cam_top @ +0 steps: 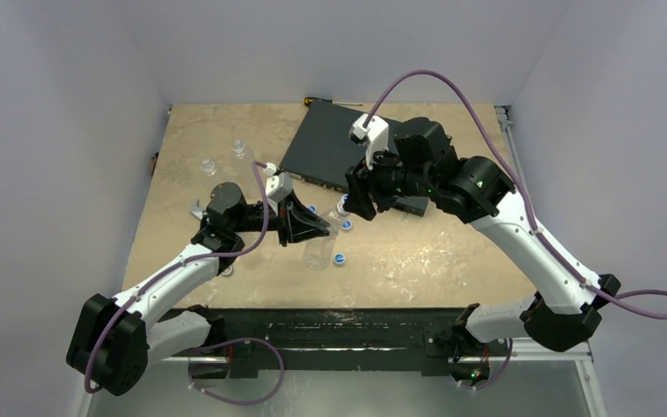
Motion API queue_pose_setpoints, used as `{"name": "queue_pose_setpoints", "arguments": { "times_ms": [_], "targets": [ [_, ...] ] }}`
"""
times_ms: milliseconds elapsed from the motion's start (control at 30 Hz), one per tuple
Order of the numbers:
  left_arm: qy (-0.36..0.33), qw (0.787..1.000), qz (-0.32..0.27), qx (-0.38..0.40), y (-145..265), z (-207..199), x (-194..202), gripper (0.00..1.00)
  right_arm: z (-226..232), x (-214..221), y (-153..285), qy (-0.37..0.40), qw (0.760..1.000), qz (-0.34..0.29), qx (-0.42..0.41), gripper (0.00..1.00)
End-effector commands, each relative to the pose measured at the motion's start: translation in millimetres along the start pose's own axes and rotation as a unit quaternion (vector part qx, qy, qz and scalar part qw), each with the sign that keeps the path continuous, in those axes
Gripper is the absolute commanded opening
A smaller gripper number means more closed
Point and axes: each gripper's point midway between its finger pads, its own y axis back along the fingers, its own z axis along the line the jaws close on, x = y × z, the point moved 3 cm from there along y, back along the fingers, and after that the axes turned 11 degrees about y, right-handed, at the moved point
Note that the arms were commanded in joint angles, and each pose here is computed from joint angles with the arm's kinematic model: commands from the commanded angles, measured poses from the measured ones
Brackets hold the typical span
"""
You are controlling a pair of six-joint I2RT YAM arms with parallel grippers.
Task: Screw on the bottle caps
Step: Screw the bottle cap onto the plastic bottle.
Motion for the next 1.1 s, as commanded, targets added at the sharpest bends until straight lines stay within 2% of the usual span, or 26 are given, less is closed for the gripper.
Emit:
{"name": "queue_pose_setpoints", "arguments": {
  "times_ms": [0,400,467,600,700,1067],
  "targets": [
    [-0.028,0.999,-0.010,0.022,1,-11,-13,0.00,4,-7,-3,0.017,1.000,-0.008,-0.014,0.58],
    [-0.027,0.999,-0.008,0.019,2,-10,-11,0.00,8,-9,-10,0.013,1.000,0.001,-0.012,0.41],
    [-0.027,0.999,-0.007,0.019,2,-9,-10,0.00,8,-9,-9,0.011,1.000,-0.001,-0.010,0.41],
    [-0.027,0.999,-0.006,0.019,2,-9,-10,0.00,8,-11,-4,0.004,1.000,-0.006,-0.007,0.50],
    [-0.028,0.999,-0.006,0.019,2,-9,-10,0.00,7,-13,0,0.001,1.000,-0.008,0.002,0.51],
    [-0.027,0.999,-0.006,0.018,2,-9,-10,0.00,6,-12,-1,-0.003,1.000,-0.002,0.002,0.37]
  ]
}}
